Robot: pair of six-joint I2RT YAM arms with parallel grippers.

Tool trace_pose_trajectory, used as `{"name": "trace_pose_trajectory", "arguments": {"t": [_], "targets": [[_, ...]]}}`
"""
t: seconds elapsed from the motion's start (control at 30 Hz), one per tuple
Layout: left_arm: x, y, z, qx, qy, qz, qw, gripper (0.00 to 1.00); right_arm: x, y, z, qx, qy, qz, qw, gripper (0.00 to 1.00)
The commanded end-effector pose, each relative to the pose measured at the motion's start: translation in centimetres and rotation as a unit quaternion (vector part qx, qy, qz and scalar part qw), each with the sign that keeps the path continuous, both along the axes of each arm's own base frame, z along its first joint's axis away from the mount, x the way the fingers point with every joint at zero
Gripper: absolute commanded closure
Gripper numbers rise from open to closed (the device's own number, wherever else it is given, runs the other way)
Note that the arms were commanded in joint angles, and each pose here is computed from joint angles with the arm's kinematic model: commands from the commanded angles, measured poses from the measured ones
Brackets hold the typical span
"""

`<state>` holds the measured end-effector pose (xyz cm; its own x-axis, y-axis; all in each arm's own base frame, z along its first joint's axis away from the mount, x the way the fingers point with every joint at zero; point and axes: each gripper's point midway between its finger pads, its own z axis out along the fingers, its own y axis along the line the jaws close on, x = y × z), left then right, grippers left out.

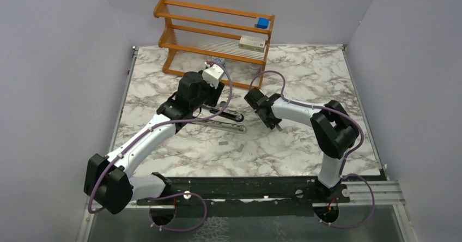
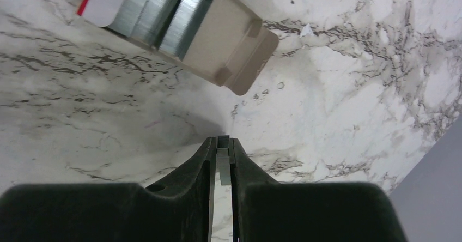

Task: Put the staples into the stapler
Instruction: Place the staple at the center of the board.

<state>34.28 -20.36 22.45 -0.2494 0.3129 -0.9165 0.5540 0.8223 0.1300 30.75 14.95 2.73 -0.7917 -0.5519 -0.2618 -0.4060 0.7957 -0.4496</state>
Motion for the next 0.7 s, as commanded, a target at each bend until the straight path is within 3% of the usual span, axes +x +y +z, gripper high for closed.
{"name": "trace_pose_trajectory", "arguments": {"t": [0.0,0.23,0.43,0.67], "targets": [[0.4,0.7,0.7,-0.009,-0.014,0.02,1.0,0.46,-0.7,2.1,0.0,0.033,0.011,0.013,0.999,0.81],[0.5,0.5,0.4,-0.013,-0.009,0.018,1.0,0.46,-2.3,5.5,0.5,0.125,0.035,0.028,0.991,0.71],[0.5,0.6,0.2,-0.012,-0.007,0.017,1.0,0.46,-3.1,7.8,2.4,0.21,0.028,0.043,0.976,0.7],[0.4,0.6,0.1,-0.013,-0.006,0.015,1.0,0.46,-1.4,3.9,3.9,0.162,-0.008,-0.004,0.987,0.56]]}}
